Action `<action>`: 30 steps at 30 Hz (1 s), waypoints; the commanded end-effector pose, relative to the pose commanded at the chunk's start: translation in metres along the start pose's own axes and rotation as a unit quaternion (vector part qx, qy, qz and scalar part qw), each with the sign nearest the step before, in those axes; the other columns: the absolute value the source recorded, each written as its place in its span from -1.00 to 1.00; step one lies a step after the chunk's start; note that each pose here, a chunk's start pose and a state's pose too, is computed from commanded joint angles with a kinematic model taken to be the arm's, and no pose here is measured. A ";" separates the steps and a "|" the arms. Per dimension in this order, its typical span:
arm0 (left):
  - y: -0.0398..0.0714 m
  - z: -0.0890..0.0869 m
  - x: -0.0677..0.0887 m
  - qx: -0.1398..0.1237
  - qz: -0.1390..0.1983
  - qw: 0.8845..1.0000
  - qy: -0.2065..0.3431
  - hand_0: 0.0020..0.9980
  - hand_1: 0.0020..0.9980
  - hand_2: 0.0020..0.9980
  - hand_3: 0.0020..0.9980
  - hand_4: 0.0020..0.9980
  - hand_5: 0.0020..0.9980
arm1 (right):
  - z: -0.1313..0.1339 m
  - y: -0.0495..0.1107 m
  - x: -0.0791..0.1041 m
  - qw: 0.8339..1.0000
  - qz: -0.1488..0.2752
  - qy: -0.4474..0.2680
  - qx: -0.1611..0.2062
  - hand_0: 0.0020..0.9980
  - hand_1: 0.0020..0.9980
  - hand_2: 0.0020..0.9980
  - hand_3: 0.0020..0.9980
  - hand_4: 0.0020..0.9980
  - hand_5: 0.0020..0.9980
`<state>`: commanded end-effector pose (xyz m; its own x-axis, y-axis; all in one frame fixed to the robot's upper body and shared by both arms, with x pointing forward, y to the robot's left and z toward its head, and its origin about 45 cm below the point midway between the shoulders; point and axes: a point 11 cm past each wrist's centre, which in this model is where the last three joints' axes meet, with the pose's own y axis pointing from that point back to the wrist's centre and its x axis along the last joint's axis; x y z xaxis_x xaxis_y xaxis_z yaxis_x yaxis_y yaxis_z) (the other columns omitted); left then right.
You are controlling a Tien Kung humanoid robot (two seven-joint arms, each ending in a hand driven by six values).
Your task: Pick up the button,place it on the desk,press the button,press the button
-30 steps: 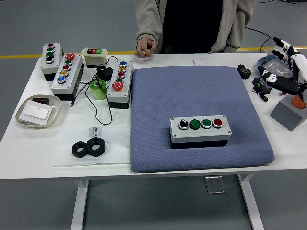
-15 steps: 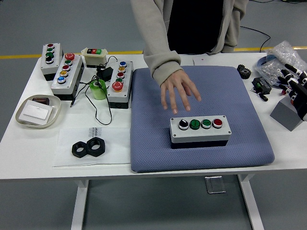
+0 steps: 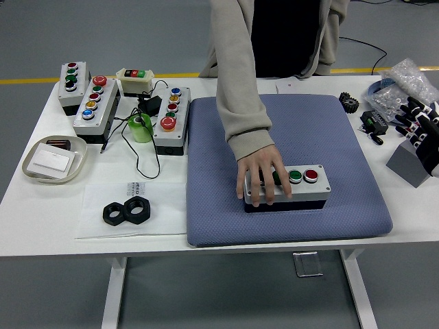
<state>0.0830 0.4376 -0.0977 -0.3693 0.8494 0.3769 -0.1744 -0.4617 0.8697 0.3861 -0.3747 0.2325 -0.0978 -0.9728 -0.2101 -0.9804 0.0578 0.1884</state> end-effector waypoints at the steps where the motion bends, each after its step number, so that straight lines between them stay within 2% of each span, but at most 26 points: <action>1: 0.000 0.000 0.000 0.000 0.000 1.000 0.000 0.50 0.66 0.70 0.64 0.24 1.00 | 0.000 0.000 0.000 1.000 0.000 0.000 -0.001 0.85 0.67 0.72 0.69 0.23 -0.17; 30: 0.000 -0.004 0.003 0.002 0.001 1.000 -0.003 0.51 0.66 0.70 0.64 0.24 1.00 | 0.005 0.000 0.006 1.000 0.014 -0.010 -0.007 0.84 0.66 0.70 0.70 0.17 -0.10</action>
<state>0.0782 0.4388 -0.0982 -0.3650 0.8497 0.3805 -0.1695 -0.4625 0.8703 0.3841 -0.3798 0.2262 -0.1288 -0.9662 -0.2234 -0.9749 0.0820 0.2072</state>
